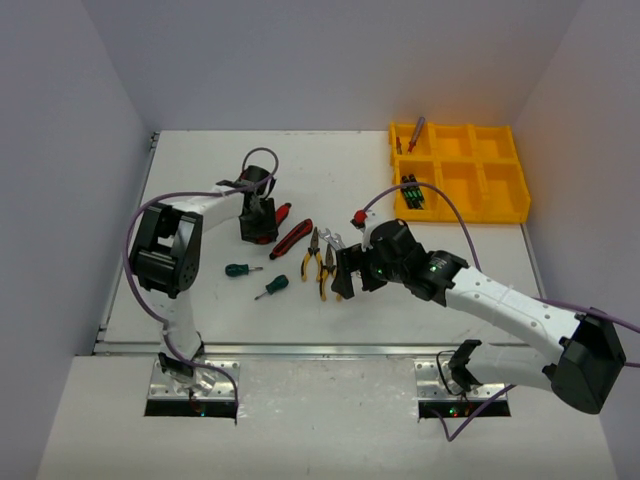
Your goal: Sort the tools into containers
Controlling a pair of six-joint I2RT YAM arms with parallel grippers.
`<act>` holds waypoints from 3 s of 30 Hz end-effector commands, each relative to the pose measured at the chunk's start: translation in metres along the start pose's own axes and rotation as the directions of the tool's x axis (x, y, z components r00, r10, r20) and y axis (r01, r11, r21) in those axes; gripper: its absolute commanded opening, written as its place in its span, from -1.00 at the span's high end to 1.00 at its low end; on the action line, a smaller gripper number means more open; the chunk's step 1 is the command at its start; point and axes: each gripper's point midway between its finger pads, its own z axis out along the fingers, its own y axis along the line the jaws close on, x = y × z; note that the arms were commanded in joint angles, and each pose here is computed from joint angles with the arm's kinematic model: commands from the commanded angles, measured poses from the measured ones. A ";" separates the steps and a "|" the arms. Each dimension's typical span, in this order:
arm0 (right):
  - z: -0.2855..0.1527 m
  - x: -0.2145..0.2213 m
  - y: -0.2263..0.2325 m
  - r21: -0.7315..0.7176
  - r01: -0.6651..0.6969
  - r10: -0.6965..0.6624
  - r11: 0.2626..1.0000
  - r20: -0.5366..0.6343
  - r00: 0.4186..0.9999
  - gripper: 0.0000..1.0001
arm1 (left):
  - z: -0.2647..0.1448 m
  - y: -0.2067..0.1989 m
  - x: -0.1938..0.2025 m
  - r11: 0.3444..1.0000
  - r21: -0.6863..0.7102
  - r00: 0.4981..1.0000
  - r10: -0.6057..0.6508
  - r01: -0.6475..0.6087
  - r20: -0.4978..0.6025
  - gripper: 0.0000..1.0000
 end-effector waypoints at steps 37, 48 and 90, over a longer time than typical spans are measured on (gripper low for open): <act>0.004 -0.009 0.004 -0.031 0.035 -0.034 0.999 0.050 0.998 -0.98 | 0.001 -0.022 -0.052 0.989 -0.099 0.989 0.116 -0.107 0.087 1.00; -0.029 -0.094 0.033 -0.116 -0.085 0.114 0.990 0.266 0.957 -0.98 | -0.167 -0.146 -0.027 0.796 0.527 0.882 0.016 -0.297 0.472 1.00; -0.024 -0.271 -0.280 0.402 -0.551 0.333 0.731 0.495 0.803 1.00 | -0.247 -0.021 0.023 0.971 0.160 0.774 0.037 -0.177 0.632 -1.00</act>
